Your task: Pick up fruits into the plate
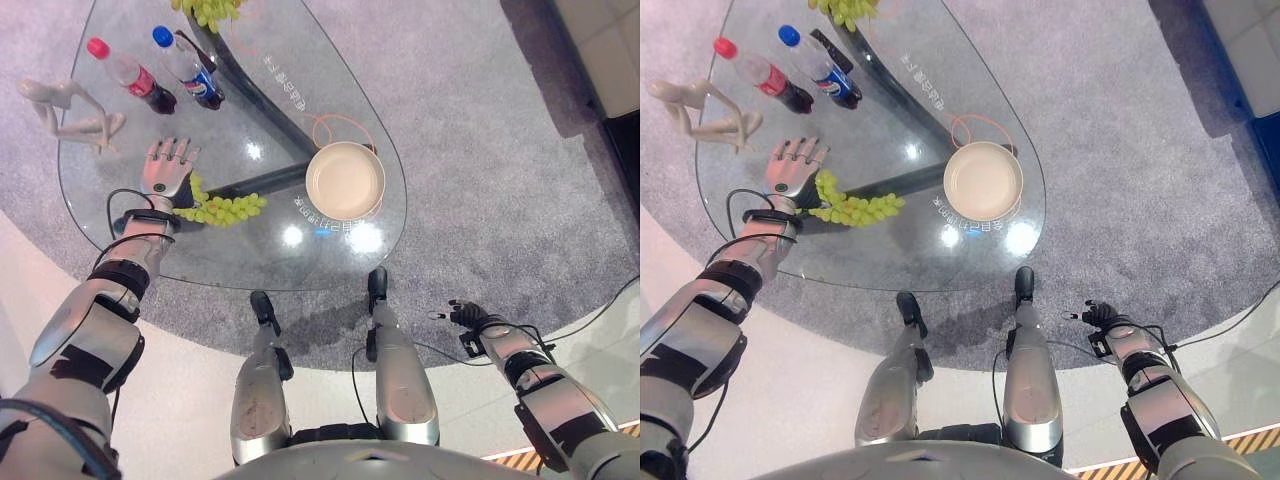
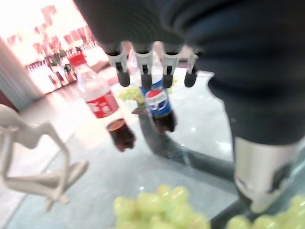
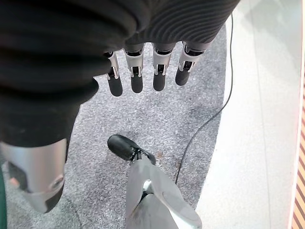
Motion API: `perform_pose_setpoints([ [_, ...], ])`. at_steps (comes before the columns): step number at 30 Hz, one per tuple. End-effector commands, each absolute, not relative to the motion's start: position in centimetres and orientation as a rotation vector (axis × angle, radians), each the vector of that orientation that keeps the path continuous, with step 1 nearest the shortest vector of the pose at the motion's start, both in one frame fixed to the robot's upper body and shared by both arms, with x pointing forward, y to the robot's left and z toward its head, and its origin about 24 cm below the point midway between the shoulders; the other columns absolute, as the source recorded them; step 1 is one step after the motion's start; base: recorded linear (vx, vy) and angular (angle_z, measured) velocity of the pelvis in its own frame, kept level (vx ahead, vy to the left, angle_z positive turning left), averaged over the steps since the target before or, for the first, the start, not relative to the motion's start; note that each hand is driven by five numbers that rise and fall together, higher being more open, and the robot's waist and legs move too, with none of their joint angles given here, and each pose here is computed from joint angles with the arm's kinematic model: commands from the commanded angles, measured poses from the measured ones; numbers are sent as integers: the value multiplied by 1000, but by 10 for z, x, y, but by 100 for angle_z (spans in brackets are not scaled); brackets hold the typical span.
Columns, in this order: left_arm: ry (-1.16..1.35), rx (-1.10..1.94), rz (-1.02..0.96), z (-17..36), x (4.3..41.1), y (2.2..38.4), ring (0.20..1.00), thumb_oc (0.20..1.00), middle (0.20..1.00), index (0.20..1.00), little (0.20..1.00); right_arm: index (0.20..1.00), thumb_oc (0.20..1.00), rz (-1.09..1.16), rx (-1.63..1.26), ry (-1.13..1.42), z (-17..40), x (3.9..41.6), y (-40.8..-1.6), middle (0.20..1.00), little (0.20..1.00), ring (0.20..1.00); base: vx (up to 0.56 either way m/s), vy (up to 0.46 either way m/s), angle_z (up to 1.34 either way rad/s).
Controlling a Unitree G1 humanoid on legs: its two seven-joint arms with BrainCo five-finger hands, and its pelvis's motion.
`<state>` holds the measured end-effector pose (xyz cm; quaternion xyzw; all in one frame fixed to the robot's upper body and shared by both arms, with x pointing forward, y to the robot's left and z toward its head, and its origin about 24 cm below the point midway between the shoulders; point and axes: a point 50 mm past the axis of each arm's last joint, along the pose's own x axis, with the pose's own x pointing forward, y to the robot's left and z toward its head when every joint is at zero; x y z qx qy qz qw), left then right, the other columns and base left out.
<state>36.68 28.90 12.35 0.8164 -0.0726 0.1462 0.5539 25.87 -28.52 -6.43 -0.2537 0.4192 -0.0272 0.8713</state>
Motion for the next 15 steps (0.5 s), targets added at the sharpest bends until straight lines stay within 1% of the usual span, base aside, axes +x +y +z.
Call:
perform_pose_setpoints([
  [1,-146,1996,581,164,363,323,1000,1000,1000,1000,1000,1000,1000,-109,-533,852,-56,262,-296,1000,1000,1000,-17,-36,6],
  [5,-149,2085,615,168,364,323,1000,1000,1000,1000,1000,1000,1000,-179,-491,777,-42,276,-299,1000,1000,1000,-18,-19,9],
  [10,-137,2054,705,171,360,327,1000,1000,1000,1000,1000,1000,1000,-235,-480,699,-21,288,-312,1000,1000,1000,-20,15,4],
  [15,-147,2034,751,173,355,335,1000,1000,1000,1000,1000,1000,1000,-260,-455,662,-13,292,-316,1000,1000,1000,-10,-9,3],
])
